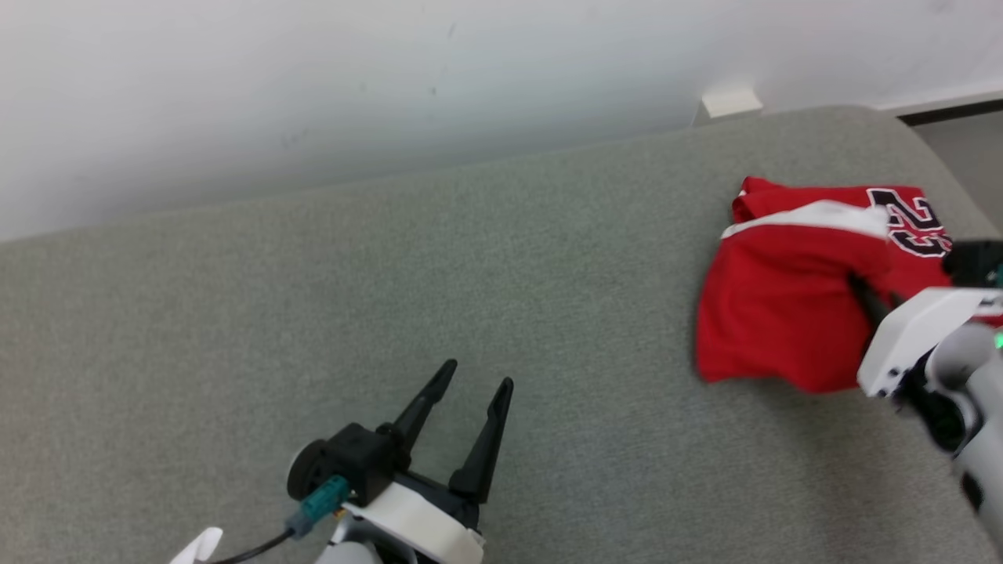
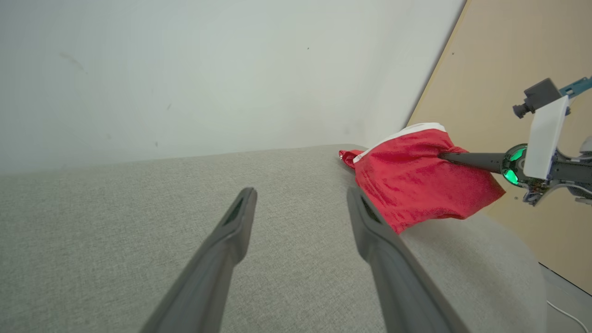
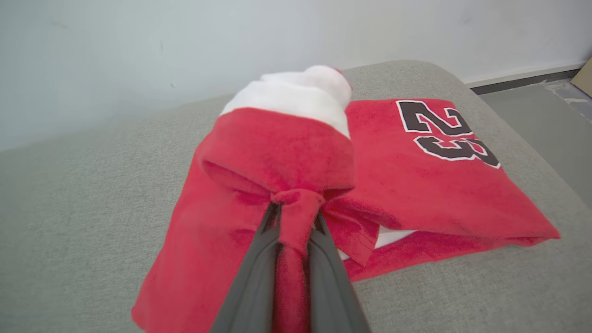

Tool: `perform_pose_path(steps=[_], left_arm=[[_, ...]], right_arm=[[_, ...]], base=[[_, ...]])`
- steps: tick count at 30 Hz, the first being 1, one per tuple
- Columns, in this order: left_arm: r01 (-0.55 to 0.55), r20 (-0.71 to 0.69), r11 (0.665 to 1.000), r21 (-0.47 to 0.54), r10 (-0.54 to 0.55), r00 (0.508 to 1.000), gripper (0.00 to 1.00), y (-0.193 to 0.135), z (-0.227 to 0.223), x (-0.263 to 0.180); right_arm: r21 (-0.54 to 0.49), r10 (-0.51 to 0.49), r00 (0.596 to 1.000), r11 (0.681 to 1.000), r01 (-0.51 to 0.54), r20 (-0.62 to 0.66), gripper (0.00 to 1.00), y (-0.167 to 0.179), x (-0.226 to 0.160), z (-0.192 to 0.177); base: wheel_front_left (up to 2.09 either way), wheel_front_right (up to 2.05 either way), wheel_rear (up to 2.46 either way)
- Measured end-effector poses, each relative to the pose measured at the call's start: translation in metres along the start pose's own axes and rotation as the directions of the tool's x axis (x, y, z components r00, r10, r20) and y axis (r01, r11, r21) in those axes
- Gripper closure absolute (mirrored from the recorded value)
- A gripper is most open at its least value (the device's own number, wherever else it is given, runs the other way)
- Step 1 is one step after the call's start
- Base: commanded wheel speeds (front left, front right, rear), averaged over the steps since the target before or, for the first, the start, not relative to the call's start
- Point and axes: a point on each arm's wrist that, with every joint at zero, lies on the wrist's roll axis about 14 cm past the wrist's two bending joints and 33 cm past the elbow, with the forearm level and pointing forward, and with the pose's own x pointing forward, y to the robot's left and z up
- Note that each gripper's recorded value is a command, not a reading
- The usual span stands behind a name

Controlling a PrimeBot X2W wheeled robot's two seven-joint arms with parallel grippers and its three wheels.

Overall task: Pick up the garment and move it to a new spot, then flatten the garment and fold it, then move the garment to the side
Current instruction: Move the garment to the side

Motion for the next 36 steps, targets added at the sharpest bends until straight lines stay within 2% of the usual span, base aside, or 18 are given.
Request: perform_pose_path(steps=[5, 10, 17, 21, 22, 24, 25, 27, 28, 32, 36], left_arm=[[-0.024, -0.030, 1.000, 0.004, 0.024, 0.999, 0.00, 0.023, -0.014, 0.003], [-0.057, -0.072, 0.998, -0.002, 0.056, 0.996, 0.00, 0.046, -0.034, 0.002], [-0.114, -0.111, 0.993, -0.005, 0.113, 0.987, 0.00, 0.075, -0.052, -0.006], [-0.137, -0.115, 0.991, -0.005, 0.136, 0.984, 0.00, 0.085, -0.056, -0.007], [-0.144, -0.117, 0.990, -0.004, 0.143, 0.983, 0.00, 0.088, -0.056, -0.008], [-0.155, -0.117, 0.988, -0.001, 0.154, 0.981, 0.00, 0.093, -0.056, -0.009], [-0.161, -0.116, 0.987, 0.001, 0.160, 0.980, 0.00, 0.095, -0.056, -0.010], [-0.171, -0.115, 0.985, 0.004, 0.171, 0.979, 0.00, 0.098, -0.055, -0.012], [-0.178, -0.112, 0.984, 0.008, 0.178, 0.978, 0.00, 0.100, -0.053, -0.013], [-0.210, -0.086, 0.977, 0.026, 0.211, 0.974, 0.00, 0.109, -0.041, -0.017], [-0.245, -0.049, 0.969, 0.044, 0.247, 0.968, 0.00, 0.114, -0.023, -0.024]], right_arm=[[-0.134, -0.024, 1.000, 0.991, 0.022, -0.012, 1.00, -0.014, 0.021, 0.026], [-0.253, -0.068, 0.996, 0.966, 0.050, -0.064, 1.00, -0.036, 0.042, 0.035], [-0.385, -0.134, 0.980, 0.920, 0.068, -0.147, 1.00, -0.068, 0.058, 0.032], [-0.417, -0.190, 0.962, 0.904, 0.093, -0.196, 0.99, -0.087, 0.064, 0.021], [-0.423, -0.201, 0.956, 0.901, 0.096, -0.212, 0.85, -0.090, 0.066, 0.015], [-0.430, -0.222, 0.945, 0.897, 0.101, -0.241, 0.82, -0.095, 0.068, 0.005], [-0.438, -0.233, 0.940, 0.893, 0.105, -0.249, 0.75, -0.098, 0.069, 0.001], [-0.433, -0.252, 0.935, 0.893, 0.124, -0.251, 0.53, -0.104, 0.069, -0.003], [-0.426, -0.258, 0.933, 0.895, 0.133, -0.252, 0.00, -0.105, 0.069, -0.006], [-0.409, -0.272, 0.934, 0.898, 0.160, -0.231, 0.00, -0.108, 0.065, -0.005], [-0.411, -0.257, 0.953, 0.895, 0.173, -0.158, 0.00, -0.104, 0.058, 0.014]], base=[[0.00, 0.00, 0.00], [0.00, 0.00, 0.00], [0.00, 0.00, 0.00], [0.00, 0.00, 0.00], [0.00, 0.00, 0.00], [0.00, 0.00, 0.00], [0.00, 0.00, 0.00], [0.00, 0.00, 0.00], [0.00, 0.00, 0.00], [0.00, 0.00, 0.00], [0.00, 0.00, 0.00]])
